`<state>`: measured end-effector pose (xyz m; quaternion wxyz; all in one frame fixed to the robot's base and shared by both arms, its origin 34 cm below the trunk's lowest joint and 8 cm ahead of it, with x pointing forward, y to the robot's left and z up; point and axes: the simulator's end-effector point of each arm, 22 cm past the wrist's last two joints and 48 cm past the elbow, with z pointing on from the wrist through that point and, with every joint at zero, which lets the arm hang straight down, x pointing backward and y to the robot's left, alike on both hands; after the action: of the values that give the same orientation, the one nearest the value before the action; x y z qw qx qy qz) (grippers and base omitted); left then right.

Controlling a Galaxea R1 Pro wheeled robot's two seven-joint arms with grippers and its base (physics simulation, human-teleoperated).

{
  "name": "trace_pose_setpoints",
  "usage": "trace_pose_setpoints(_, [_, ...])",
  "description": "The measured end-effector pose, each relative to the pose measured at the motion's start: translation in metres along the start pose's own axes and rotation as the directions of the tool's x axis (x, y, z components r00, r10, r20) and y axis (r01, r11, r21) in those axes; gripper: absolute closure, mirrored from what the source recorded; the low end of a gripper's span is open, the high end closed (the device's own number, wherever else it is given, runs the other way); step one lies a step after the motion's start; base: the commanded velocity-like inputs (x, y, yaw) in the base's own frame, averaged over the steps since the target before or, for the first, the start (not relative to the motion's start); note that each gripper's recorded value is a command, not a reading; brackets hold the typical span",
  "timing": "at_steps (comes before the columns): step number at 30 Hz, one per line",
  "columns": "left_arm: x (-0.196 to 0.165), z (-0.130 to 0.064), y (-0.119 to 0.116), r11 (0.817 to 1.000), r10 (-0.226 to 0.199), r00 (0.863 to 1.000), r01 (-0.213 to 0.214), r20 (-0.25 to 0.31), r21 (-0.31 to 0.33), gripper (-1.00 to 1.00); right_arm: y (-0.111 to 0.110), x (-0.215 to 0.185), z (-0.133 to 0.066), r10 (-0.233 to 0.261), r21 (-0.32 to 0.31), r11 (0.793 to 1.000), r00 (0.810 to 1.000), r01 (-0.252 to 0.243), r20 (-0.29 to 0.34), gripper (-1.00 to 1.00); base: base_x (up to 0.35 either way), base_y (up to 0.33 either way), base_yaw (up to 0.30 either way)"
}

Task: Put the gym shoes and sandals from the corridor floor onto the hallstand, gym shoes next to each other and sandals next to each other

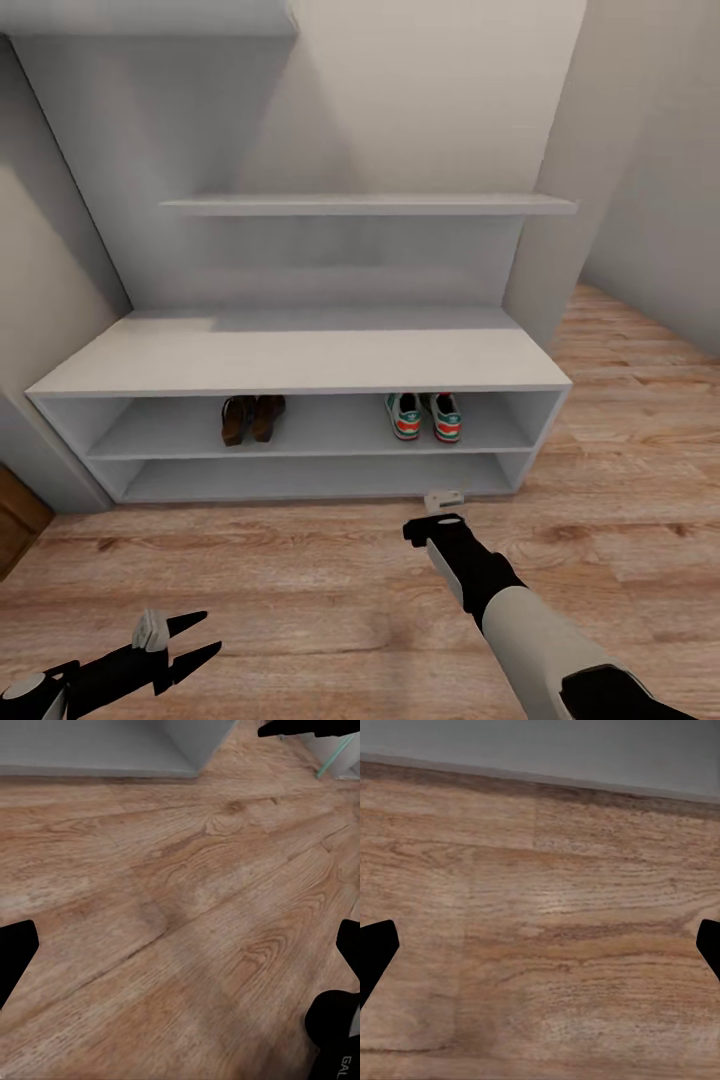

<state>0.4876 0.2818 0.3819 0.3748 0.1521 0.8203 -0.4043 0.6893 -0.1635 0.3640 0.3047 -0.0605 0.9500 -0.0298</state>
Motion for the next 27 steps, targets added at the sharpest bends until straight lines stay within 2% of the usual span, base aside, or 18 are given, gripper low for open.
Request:
trace_pose_setpoints(3, [-0.006, -0.005, -0.001, 1.000, 0.001, 1.000, -0.001, -0.003, -0.005, -1.00, 0.011, 0.005, -0.001, 0.000, -0.052, 0.999, 1.000, 0.000, 0.000, -1.00, 0.000, 0.000, 0.000])
trace_pose_setpoints(4, [-0.008, -0.008, 0.000, 1.000, 0.001, 1.000, -0.001, -0.005, -0.010, -1.00, 0.019, 0.012, -0.001, -0.002, -0.087, 0.996, 1.000, 0.001, -0.003, -1.00, 0.000, 0.000, 0.000])
trace_pose_setpoints(6, [-0.011, -0.011, 0.000, 1.000, 0.001, 1.000, -0.001, -0.007, -0.013, -1.00, 0.022, 0.012, -0.003, -0.003, -0.101, 0.995, 1.000, 0.002, -0.005, -1.00, 0.000, 0.000, 0.000])
trace_pose_setpoints(10, [-0.019, -0.016, -0.001, 1.000, 0.002, 1.000, -0.003, -0.010, -0.024, -1.00, 0.023, 0.007, -0.009, -0.003, -0.109, 0.994, 1.000, 0.003, -0.007, -1.00, 0.000, 0.000, 0.000])
trace_pose_setpoints(11, [-0.021, -0.018, 0.010, 0.997, 0.005, 1.000, -0.006, -0.012, -0.075, -1.00, 0.023, 0.007, -0.010, -0.004, -0.111, 0.994, 1.000, 0.003, -0.008, -1.00, 0.000, 0.000, 0.000])
trace_pose_setpoints(16, [-0.031, -0.022, 0.014, 0.993, 0.008, 1.000, -0.009, -0.012, -0.114, -1.00, 0.021, -0.001, -0.017, -0.005, -0.111, 0.994, 1.000, 0.004, -0.008, -1.00, 0.000, 0.000, 0.000])
trace_pose_setpoints(25, [-0.048, -0.029, 0.011, 0.991, 0.004, 1.000, -0.006, -0.014, -0.134, -1.00, 0.019, -0.015, -0.030, -0.005, -0.109, 0.994, 1.000, 0.004, -0.007, -1.00, 0.000, 0.000, 0.000])
trace_pose_setpoints(26, [-0.043, -0.034, 0.034, 0.970, 0.000, 1.000, -0.004, -0.019, -0.243, -1.00, 0.002, -0.001, -0.026, -0.010, -0.087, 0.996, 1.000, 0.008, -0.024, -1.00, 0.000, 0.000, 0.000])
trace_pose_setpoints(27, [-0.041, -0.035, 0.037, 0.966, -0.003, 1.000, -0.002, -0.021, -0.260, -1.00, -0.002, 0.001, -0.025, -0.010, -0.083, 0.997, 1.000, 0.008, -0.023, -1.00, 0.000, 0.000, 0.000])
